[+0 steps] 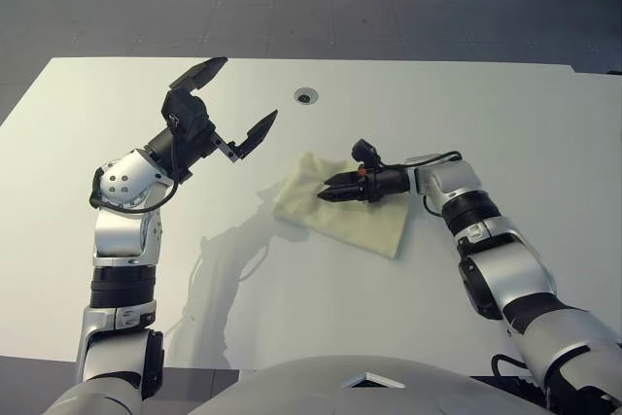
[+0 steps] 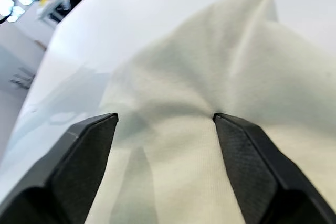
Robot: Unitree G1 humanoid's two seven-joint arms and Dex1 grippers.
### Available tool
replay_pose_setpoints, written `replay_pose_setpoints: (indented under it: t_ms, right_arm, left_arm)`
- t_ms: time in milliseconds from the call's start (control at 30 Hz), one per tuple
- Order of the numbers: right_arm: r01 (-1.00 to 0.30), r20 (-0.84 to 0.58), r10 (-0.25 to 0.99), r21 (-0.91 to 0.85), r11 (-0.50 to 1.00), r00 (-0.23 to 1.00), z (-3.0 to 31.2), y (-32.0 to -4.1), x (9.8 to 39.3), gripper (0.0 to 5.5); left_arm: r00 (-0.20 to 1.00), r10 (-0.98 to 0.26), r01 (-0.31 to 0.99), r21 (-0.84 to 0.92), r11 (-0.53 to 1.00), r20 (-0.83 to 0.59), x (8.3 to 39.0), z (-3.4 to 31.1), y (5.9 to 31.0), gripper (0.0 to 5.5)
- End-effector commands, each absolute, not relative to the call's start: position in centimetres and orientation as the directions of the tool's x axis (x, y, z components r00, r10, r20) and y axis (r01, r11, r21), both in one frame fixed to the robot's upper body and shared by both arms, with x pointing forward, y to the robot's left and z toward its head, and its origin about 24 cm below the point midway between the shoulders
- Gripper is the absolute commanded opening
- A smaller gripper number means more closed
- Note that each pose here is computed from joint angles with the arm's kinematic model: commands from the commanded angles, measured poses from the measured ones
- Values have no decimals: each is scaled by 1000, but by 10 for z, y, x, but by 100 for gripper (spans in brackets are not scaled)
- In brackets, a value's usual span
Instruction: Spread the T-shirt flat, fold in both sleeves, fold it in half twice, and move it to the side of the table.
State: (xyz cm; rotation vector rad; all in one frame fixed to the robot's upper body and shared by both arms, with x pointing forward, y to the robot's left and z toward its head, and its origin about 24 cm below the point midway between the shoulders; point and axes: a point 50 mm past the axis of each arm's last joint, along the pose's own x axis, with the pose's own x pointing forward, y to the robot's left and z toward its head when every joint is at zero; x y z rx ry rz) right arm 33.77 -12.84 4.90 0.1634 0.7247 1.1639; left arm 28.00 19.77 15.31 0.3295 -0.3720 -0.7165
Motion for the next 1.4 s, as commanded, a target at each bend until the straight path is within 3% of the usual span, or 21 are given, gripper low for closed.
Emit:
replay_pose_setpoints:
  t_ms: [33,167,367,433,733,900,1133,1267,1400]
  right_arm:
    - [-554,-659,658,415,722,364,11,-184,329,388]
    - [-376,-691,492,329,866,529,14,-215,336,438]
    - [-129,-702,258,232,964,664,21,-245,341,512]
    - [-55,-704,204,229,972,680,21,-252,340,537]
    - [135,-733,-22,96,986,680,19,-284,330,537]
    - [73,-688,6,85,994,726,32,-281,339,537]
    - [27,-389,-2,60,998,921,113,-284,351,537]
    - [-21,-196,22,7,1000,980,149,-262,328,537]
    - [-87,-111,86,-9,996,990,150,-232,306,537]
  left_arm:
    - [695,-687,567,425,705,212,282,154,198,540]
    - [693,-687,564,429,706,219,283,157,197,540]
    - [708,-669,544,429,721,228,279,156,198,540]
    - [715,-662,538,429,726,225,276,155,198,540]
    - [755,-615,492,424,760,227,270,150,205,540]
    - [771,-583,447,434,782,257,267,146,202,540]
    - [776,-528,369,431,823,344,255,147,195,540]
    - [837,-338,223,295,929,430,254,147,205,540]
    - [880,-167,101,168,981,446,256,143,212,540]
